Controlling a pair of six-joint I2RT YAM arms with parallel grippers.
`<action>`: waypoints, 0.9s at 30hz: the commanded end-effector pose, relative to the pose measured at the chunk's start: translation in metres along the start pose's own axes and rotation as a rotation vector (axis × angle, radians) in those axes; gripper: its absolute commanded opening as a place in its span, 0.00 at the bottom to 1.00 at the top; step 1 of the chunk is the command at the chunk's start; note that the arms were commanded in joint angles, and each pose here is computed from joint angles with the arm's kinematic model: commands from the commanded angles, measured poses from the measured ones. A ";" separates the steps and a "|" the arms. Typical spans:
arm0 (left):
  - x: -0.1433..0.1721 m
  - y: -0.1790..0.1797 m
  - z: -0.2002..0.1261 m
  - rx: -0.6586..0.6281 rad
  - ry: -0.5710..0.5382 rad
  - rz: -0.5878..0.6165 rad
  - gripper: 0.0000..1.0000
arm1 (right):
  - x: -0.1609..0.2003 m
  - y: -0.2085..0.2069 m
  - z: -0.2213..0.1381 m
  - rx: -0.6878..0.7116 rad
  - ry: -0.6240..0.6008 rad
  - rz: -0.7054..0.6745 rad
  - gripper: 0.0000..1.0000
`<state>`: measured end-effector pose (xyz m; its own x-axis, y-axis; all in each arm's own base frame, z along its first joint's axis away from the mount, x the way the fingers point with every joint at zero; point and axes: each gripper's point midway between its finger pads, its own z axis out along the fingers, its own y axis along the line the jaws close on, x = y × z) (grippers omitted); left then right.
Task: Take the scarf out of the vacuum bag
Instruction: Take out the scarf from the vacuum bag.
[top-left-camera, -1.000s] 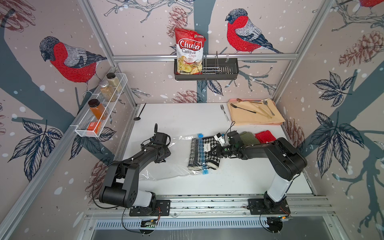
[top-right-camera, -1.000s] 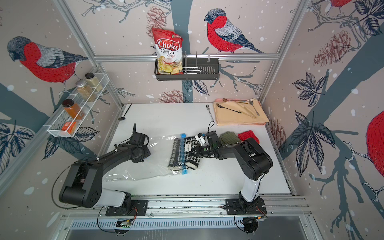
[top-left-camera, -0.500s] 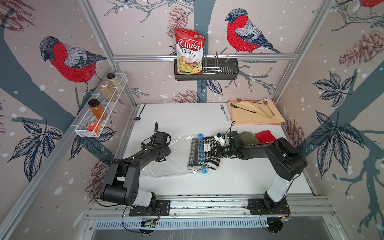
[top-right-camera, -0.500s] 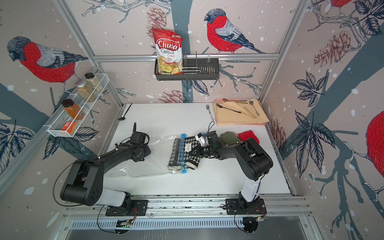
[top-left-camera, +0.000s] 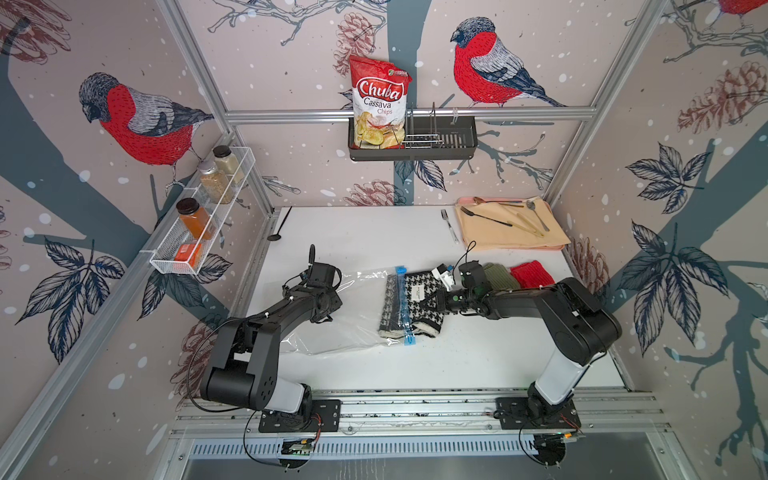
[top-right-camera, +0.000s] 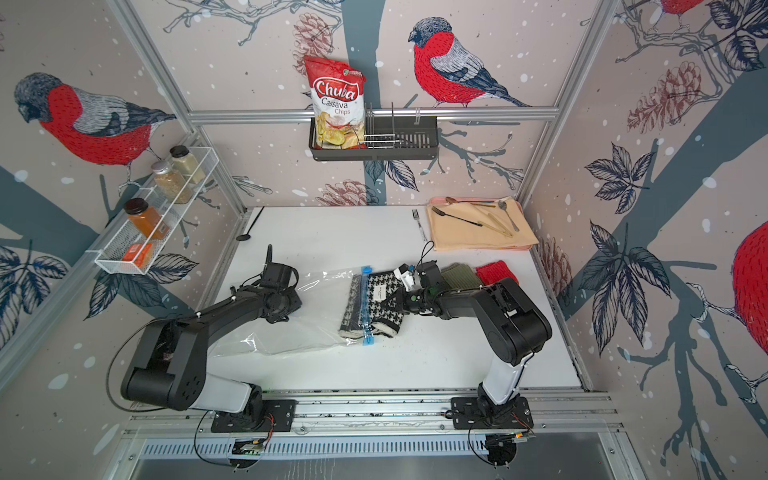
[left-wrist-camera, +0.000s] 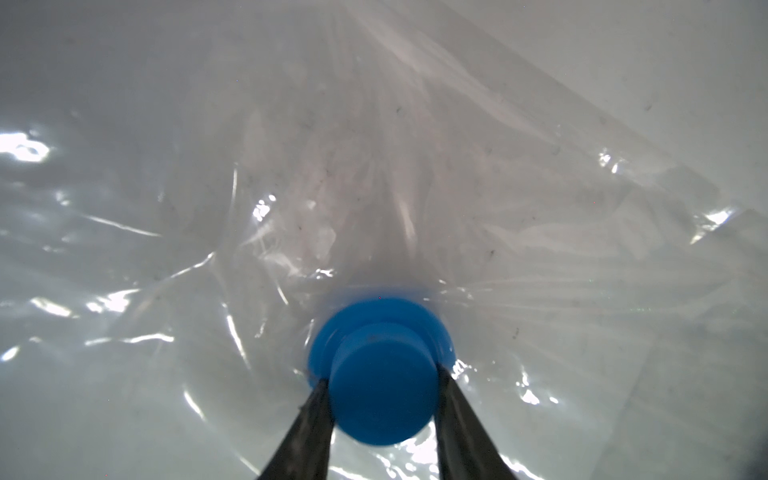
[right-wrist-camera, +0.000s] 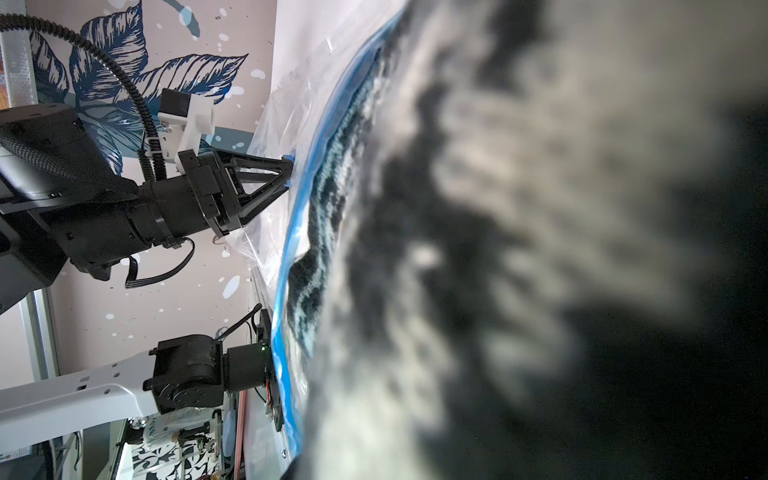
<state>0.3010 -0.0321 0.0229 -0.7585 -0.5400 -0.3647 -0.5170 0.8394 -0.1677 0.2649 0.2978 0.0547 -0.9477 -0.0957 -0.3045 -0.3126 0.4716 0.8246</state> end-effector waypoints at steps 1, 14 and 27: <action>0.008 0.016 0.002 -0.071 0.027 0.015 0.39 | 0.003 -0.002 0.000 0.002 0.013 -0.003 0.00; 0.007 0.022 0.003 -0.097 0.016 0.009 0.39 | 0.003 0.003 0.011 -0.011 0.036 -0.010 0.00; 0.008 0.024 0.005 -0.092 0.016 -0.004 0.39 | 0.005 0.002 0.015 -0.009 0.044 0.000 0.00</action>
<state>0.3032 -0.0219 0.0220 -0.7409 -0.5398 -0.3995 -0.5323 0.8348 -0.1407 0.2613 0.3096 0.0451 -0.9510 -0.1311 -0.2799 -0.3081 0.4749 0.8243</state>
